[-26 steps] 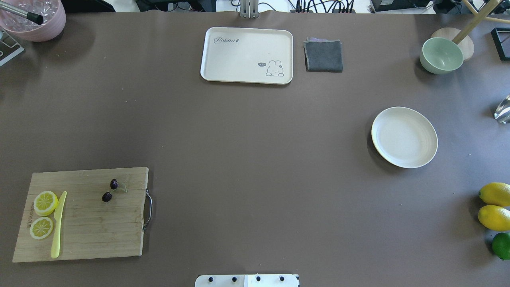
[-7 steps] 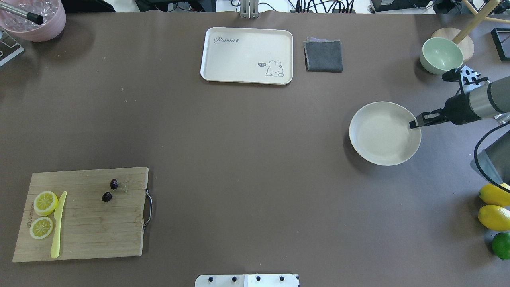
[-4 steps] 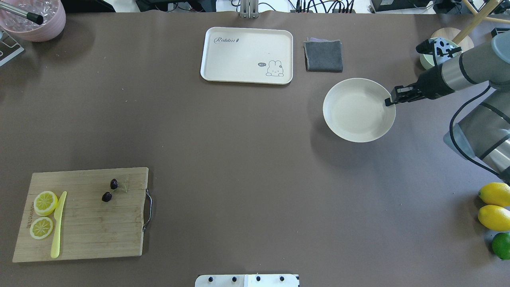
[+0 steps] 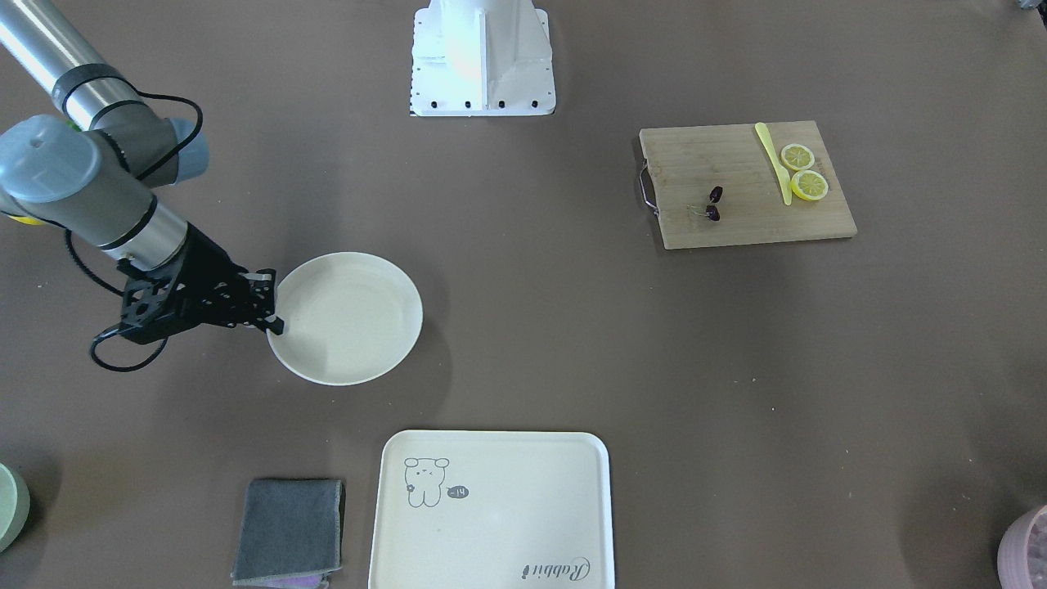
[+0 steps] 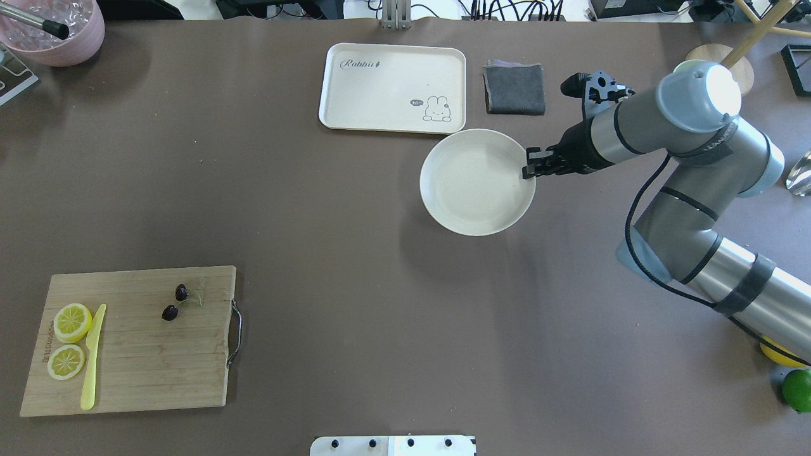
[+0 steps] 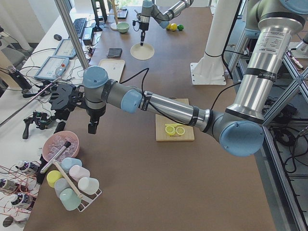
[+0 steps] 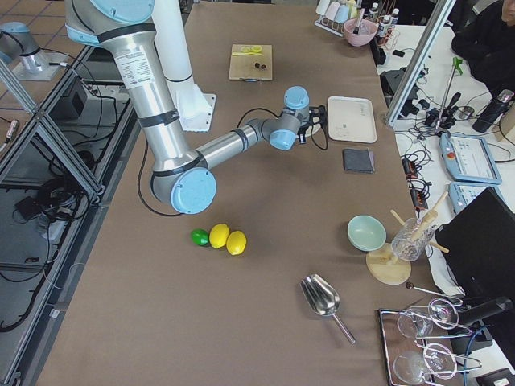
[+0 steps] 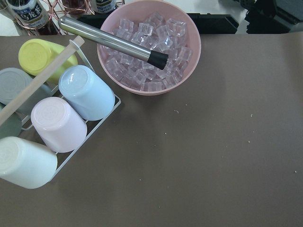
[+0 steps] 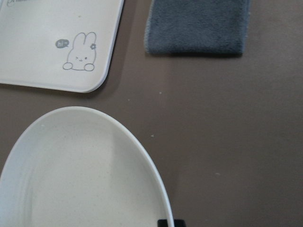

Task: Place red cherry on plate
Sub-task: 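Drag the white plate with the right gripper toward the table center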

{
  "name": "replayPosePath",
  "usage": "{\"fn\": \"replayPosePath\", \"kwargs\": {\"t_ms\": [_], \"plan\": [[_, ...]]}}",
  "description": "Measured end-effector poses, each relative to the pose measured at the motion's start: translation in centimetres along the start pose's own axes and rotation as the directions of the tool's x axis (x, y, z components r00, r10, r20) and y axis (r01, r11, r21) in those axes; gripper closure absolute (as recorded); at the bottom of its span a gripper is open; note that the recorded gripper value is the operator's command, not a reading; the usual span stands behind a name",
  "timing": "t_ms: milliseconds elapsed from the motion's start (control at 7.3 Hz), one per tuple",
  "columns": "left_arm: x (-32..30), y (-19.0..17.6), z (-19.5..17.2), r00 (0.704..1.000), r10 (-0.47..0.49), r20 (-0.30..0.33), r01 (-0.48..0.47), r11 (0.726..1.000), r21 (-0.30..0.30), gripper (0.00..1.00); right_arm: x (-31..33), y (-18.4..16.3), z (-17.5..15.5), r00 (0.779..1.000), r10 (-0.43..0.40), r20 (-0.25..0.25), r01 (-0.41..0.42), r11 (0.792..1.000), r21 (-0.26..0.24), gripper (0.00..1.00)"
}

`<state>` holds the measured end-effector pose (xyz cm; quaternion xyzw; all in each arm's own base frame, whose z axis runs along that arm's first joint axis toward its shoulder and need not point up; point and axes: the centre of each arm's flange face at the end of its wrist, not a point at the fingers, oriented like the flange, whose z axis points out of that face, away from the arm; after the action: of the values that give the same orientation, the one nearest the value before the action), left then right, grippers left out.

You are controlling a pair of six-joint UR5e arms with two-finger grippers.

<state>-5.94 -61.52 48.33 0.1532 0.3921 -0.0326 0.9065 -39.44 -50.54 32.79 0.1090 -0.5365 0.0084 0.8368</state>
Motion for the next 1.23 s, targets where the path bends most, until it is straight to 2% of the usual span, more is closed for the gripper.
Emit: {"fn": "replayPosePath", "kwargs": {"t_ms": [274,548,822,1096,1233], "plan": [[-0.2,0.2,1.0,1.0,0.022,-0.008,-0.021,0.999,0.032,0.02,-7.6,4.3,2.8,0.999,0.041,0.006,-0.041,0.999,0.019,1.0],[0.9,0.0,2.4,0.989,-0.142,-0.05,0.145,0.988,0.055,0.02,-11.2,7.0,5.1,0.997,0.083,0.011,-0.083,0.996,0.031,1.0],[1.1,0.7,5.1,0.957,-0.256,-0.136,0.271,0.957,0.107,0.02,-12.7,6.8,7.5,0.993,0.116,-0.005,-0.116,0.993,0.035,1.0],[1.6,1.5,7.2,0.939,-0.286,-0.19,0.312,0.942,0.123,0.02,-13.1,5.4,9.1,0.99,0.135,-0.027,-0.133,0.989,0.059,1.0],[2.3,1.8,7.6,0.928,-0.308,-0.209,0.337,0.934,0.117,0.02,-12.8,4.7,9.1,0.988,0.153,-0.034,-0.15,0.986,0.071,0.01]]}}
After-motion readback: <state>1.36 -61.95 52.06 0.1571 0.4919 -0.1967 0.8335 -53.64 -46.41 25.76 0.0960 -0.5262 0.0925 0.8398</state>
